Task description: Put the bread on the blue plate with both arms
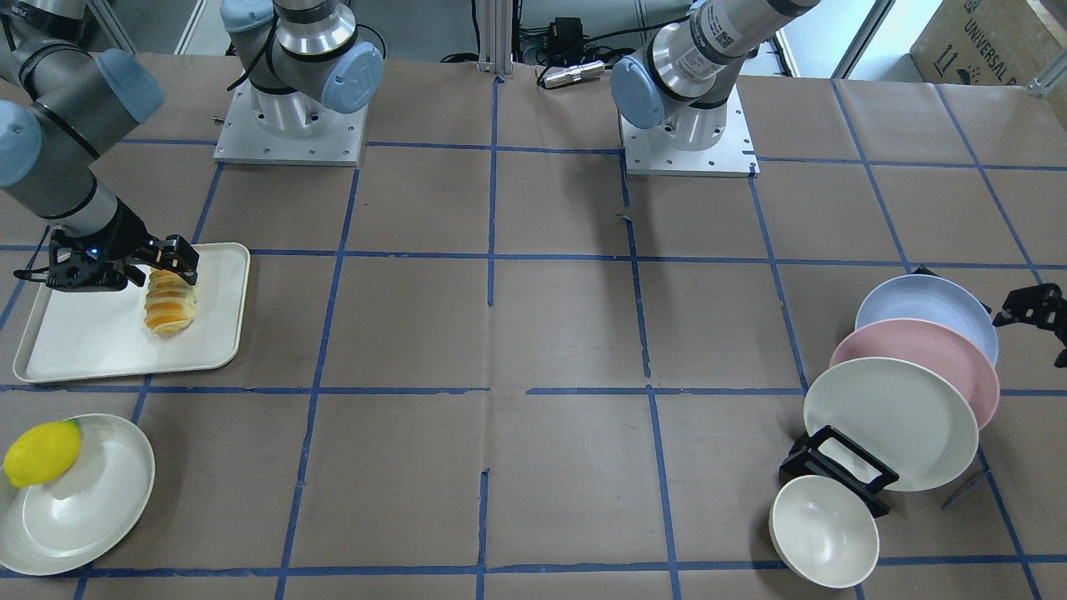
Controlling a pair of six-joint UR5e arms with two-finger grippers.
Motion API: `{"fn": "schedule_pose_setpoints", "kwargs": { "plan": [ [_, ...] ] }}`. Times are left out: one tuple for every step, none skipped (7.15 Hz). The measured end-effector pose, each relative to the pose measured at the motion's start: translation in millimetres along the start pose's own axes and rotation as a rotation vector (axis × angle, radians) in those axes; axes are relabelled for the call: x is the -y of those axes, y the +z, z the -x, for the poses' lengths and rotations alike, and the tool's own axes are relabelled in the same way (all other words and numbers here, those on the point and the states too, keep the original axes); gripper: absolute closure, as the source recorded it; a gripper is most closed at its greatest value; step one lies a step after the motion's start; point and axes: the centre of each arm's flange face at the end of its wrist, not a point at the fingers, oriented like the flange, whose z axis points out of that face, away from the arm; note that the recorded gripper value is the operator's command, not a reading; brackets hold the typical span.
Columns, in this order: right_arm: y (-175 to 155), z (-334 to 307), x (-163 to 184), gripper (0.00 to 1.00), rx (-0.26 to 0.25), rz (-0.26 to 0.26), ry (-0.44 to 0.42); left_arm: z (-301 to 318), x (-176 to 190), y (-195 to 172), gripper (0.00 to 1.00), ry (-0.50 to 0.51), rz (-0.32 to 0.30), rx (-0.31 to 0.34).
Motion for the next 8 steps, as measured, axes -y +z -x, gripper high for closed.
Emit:
{"fn": "schedule_pose_setpoints", "kwargs": {
  "plan": [
    [2.5,0.3,0.1,0.19,0.005,-0.003,0.001,8.1,9.3,13.6,0.0,0.009,0.008,-0.018],
    [4.5,1.8,-0.4,0.19,0.015,-0.006,0.001,15.3,14.1,28.8,0.0,0.014,0.015,-0.039],
    [5.3,2.6,-0.7,0.23,0.021,-0.008,0.001,19.0,16.3,38.8,0.0,0.015,0.02,-0.054],
    [5.6,2.8,-0.7,0.42,0.022,-0.009,0.001,19.9,17.1,45.7,0.0,0.016,0.025,-0.065],
    [5.3,2.6,-0.4,0.69,0.023,-0.01,0.001,19.3,16.8,51.5,0.0,0.018,0.031,-0.077],
    [4.7,2.3,0.1,0.92,0.023,-0.01,0.001,18.6,15.7,54.1,0.0,0.02,0.039,-0.088],
    [4.5,2.3,0.2,0.94,0.024,-0.008,0.0,19.4,11.3,55.9,0.0,0.018,0.045,-0.1],
    [4.2,2.4,0.4,0.94,0.023,-0.008,-0.002,21.4,4.5,59.0,0.0,0.012,0.047,-0.113]
  ]
}}
